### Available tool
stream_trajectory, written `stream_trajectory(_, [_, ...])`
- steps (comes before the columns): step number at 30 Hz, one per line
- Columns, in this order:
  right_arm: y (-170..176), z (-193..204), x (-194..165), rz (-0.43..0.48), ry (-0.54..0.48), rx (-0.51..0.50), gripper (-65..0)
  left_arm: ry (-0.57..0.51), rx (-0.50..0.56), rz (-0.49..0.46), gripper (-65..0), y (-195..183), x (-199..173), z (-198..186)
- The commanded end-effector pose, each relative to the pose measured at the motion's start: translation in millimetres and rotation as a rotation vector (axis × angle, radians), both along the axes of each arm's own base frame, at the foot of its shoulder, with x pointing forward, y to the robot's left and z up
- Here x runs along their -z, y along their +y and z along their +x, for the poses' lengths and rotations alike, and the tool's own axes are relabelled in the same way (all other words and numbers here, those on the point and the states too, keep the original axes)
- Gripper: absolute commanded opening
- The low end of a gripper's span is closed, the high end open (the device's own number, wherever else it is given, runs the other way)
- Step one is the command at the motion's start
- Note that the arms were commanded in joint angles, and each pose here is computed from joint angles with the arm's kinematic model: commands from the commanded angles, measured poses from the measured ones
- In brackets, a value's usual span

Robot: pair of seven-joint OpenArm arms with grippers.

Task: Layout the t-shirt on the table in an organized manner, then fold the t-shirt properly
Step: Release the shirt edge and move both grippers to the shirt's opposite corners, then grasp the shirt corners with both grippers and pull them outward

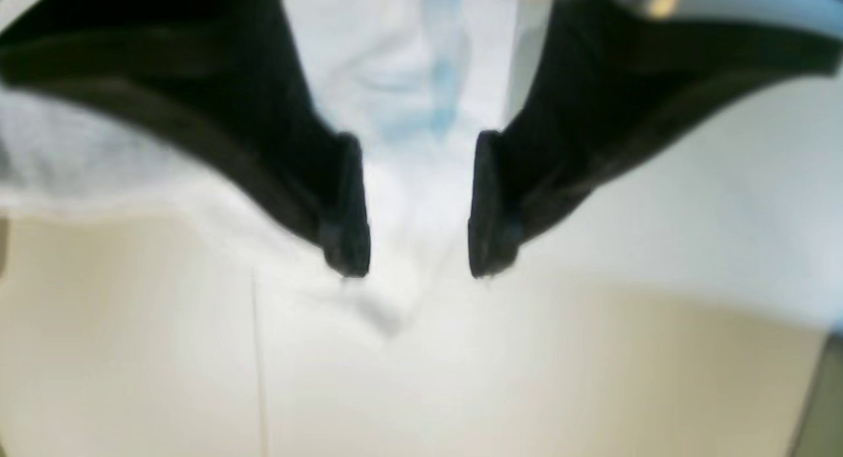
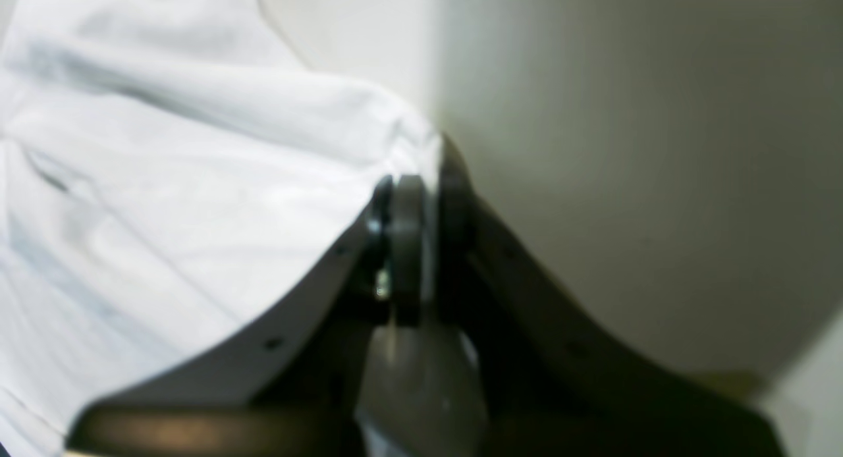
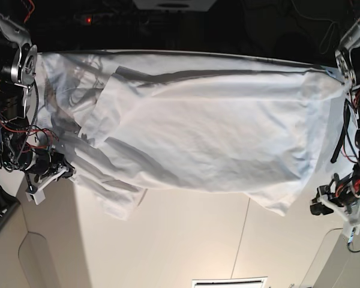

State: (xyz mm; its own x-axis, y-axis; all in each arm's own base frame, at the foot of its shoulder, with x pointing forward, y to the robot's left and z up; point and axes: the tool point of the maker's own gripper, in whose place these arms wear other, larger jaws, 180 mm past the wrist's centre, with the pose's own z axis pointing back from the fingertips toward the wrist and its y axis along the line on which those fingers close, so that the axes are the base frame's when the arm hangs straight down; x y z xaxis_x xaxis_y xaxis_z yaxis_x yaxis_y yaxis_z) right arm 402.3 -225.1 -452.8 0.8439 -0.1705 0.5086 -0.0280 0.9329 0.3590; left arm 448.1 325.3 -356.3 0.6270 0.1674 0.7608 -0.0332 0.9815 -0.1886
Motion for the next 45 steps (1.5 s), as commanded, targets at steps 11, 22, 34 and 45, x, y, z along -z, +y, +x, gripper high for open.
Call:
stream_trajectory(11, [-5,21,-23,0.033,-0.076,0.03,-65.0,0.158,-0.103,0.114,-36.6,23,42,14])
stream_trajectory(22, [-4,21,-24,0.038,-0.077,0.032,-65.0,0.144,-0.064,0.075,-36.6,-19,72,9])
stream_trajectory(34, [-4,20,-23,0.038,-0.075,0.032,-65.0,0.04,-0.098,0.111,-36.6,-10,48,28])
stream_trajectory(45, [-4,20,-23,0.038,-0.075,0.032,-65.0,-0.062,-0.09,0.101,-36.7,-24,24,50])
